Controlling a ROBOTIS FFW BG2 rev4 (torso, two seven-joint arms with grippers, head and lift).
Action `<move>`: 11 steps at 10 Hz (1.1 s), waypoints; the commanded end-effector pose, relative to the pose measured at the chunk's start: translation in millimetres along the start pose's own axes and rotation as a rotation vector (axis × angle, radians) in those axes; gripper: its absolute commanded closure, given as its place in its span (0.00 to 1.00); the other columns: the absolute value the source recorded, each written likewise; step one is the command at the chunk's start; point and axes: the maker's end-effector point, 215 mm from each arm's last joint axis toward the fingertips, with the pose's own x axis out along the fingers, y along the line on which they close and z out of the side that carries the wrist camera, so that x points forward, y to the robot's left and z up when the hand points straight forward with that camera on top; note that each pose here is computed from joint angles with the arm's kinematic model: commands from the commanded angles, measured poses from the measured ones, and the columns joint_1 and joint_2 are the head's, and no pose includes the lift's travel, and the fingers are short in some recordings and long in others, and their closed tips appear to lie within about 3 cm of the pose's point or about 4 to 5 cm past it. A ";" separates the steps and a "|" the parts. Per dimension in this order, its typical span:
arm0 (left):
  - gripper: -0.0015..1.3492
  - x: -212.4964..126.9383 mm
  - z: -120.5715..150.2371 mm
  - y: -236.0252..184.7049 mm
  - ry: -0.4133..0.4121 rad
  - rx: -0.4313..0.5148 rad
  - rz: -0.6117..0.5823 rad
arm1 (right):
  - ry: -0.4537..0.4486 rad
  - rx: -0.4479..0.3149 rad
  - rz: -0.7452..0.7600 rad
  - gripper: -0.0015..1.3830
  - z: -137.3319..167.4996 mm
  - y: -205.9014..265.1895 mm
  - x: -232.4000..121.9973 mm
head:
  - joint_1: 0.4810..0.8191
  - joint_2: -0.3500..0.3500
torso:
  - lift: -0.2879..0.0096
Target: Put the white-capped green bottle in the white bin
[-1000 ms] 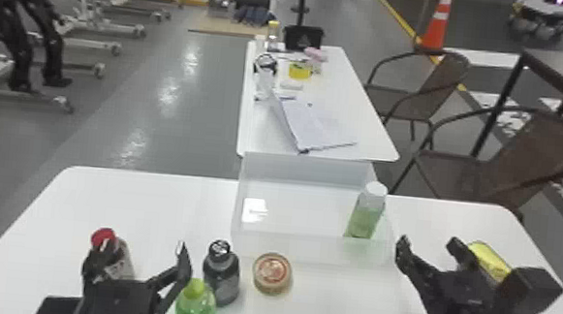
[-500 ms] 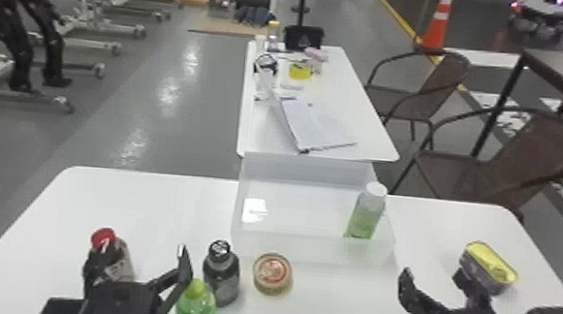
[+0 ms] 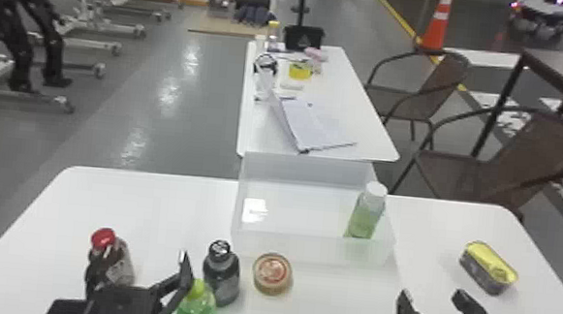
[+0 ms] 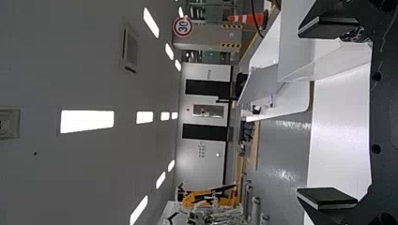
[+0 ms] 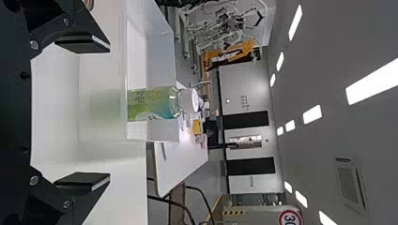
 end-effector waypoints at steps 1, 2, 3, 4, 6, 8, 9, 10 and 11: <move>0.08 -2.0 -2.3 0.3 0.008 -0.001 0.002 | 0.007 0.007 -0.004 0.22 -4.6 0.6 -2.2 | 0.20 0.50 | 0.63; 0.08 -1.2 -0.4 -0.1 0.004 0.001 0.001 | -0.001 0.005 -0.005 0.22 -2.4 1.8 -0.9 | 0.20 0.50 | 0.63; 0.08 -1.8 -1.0 -0.1 0.005 0.001 0.001 | -0.005 0.003 -0.006 0.22 -0.7 1.9 -0.8 | 0.20 0.50 | 0.63; 0.08 -1.8 -0.5 -0.1 0.004 0.001 0.001 | -0.012 0.003 -0.012 0.22 1.1 1.4 -0.7 | 0.20 0.50 | 0.63; 0.08 -1.8 1.3 1.4 -0.003 0.002 0.008 | -0.027 0.000 -0.029 0.22 4.2 0.0 -1.6 | 0.20 0.50 | 0.63; 0.08 -1.8 1.8 1.7 -0.004 0.002 0.010 | -0.032 -0.004 -0.036 0.22 5.4 -1.3 -3.2 | 0.20 0.50 | 0.63; 0.08 -1.8 1.8 1.9 -0.004 0.004 0.011 | -0.035 -0.009 -0.042 0.21 6.3 -2.5 -3.2 | 0.20 0.50 | 0.63; 0.08 -1.8 1.8 2.5 -0.004 0.004 0.014 | -0.037 -0.009 -0.049 0.20 6.7 -3.4 -3.2 | 0.20 0.50 | 0.63; 0.08 -1.9 2.3 3.0 -0.006 0.005 0.016 | -0.042 -0.007 -0.059 0.19 7.1 -4.4 -4.3 | 0.20 0.50 | 0.63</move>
